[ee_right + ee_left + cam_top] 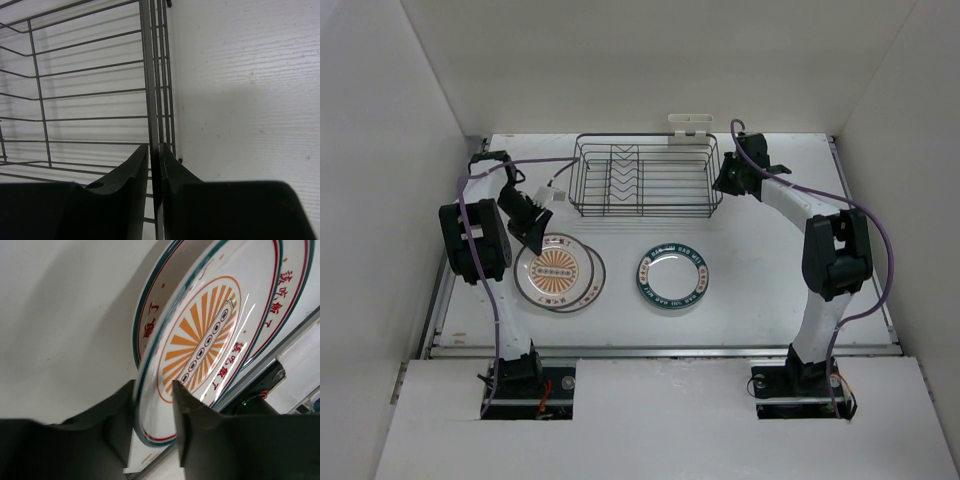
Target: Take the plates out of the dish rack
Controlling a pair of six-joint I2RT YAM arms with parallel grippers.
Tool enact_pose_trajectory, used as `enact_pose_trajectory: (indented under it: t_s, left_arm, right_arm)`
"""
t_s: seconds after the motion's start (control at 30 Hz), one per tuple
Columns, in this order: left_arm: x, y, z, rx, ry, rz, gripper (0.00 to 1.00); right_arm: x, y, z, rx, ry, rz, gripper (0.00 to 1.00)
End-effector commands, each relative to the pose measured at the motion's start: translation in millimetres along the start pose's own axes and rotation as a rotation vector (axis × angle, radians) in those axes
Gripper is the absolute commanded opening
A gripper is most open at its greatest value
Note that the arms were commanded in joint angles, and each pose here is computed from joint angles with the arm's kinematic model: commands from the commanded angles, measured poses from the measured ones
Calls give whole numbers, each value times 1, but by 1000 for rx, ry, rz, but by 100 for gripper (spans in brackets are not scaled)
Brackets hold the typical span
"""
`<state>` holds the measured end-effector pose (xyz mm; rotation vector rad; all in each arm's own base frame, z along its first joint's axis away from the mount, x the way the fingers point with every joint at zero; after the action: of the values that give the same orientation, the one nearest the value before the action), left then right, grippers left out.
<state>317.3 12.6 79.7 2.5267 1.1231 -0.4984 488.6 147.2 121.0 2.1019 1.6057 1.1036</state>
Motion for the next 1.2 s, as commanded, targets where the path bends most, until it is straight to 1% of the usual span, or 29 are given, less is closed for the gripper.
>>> enact_pose_trajectory:
  t_s: [0.0,0.03,0.07,0.23,0.33,0.4,0.5,0.57,0.6,0.67,0.7,0.73,0.77,0.9,1.0,1.07,1.1,1.13,1.17]
  left_arm:
    - [-50,-34,-17,148,-178,-51,35]
    - [-51,-37,-15,153,-188,-46,43]
    - [-54,-34,-14,161,-189,-34,46]
    - [-70,-39,-5,199,-225,12,47]
    - [-81,-33,-4,152,-254,21,47]
    - [-88,-30,-1,157,-262,37,47]
    - [-89,-32,0,161,-269,33,50]
    - [-86,-29,-5,155,-239,49,54]
    - [-81,-27,-9,144,-209,33,59]
    - [-79,-23,-20,92,-177,36,62]
    - [-81,-18,-23,67,-170,44,66]
    - [-85,-11,-28,22,-165,55,71]
    - [-88,-9,-30,7,-165,58,72]
    - [-92,-6,-34,-14,-169,61,72]
    - [-101,2,-50,-111,-150,46,72]
    - [-98,10,-62,-186,-98,-1,72]
    - [-98,14,-75,-240,-38,-32,74]
    - [-88,28,-82,-308,37,-128,81]
    - [-79,32,-92,-355,104,-186,86]
  right_arm:
    - [17,-1,-5,7,45,5,21]
    - [20,3,-7,-2,51,4,21]
    - [18,1,-3,6,46,5,22]
    - [19,2,-5,6,46,5,22]
    - [19,2,-5,6,46,5,22]
    - [19,2,-5,6,46,5,22]
    - [17,-1,-4,14,41,5,22]
    - [17,-1,-4,14,41,5,22]
    - [19,2,-7,5,47,5,22]
    - [19,1,-10,3,47,5,22]
    - [21,5,-14,-8,54,-7,22]
    - [21,5,-14,-8,54,-7,26]
    - [21,5,-14,-8,54,-7,26]
    - [23,7,-18,-11,66,-17,26]
    - [26,15,-27,-38,71,-27,27]
    - [27,26,-41,-79,57,-38,27]
    - [24,32,-47,-104,33,-37,31]
    - [29,44,-63,-149,38,-47,35]
    - [28,49,-72,-169,29,-58,43]
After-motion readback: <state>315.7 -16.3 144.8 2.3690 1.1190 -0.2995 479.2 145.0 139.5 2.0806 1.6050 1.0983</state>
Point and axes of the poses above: each gripper's point midway between its finger pads, its own z axis out along the fingers, its own x axis along the line the jaws close on, y = z × x, the point moved 1 cm from there along -z, back along the fingers, and after that the axes turned 2 degrees about z, right-handed, at the moved point
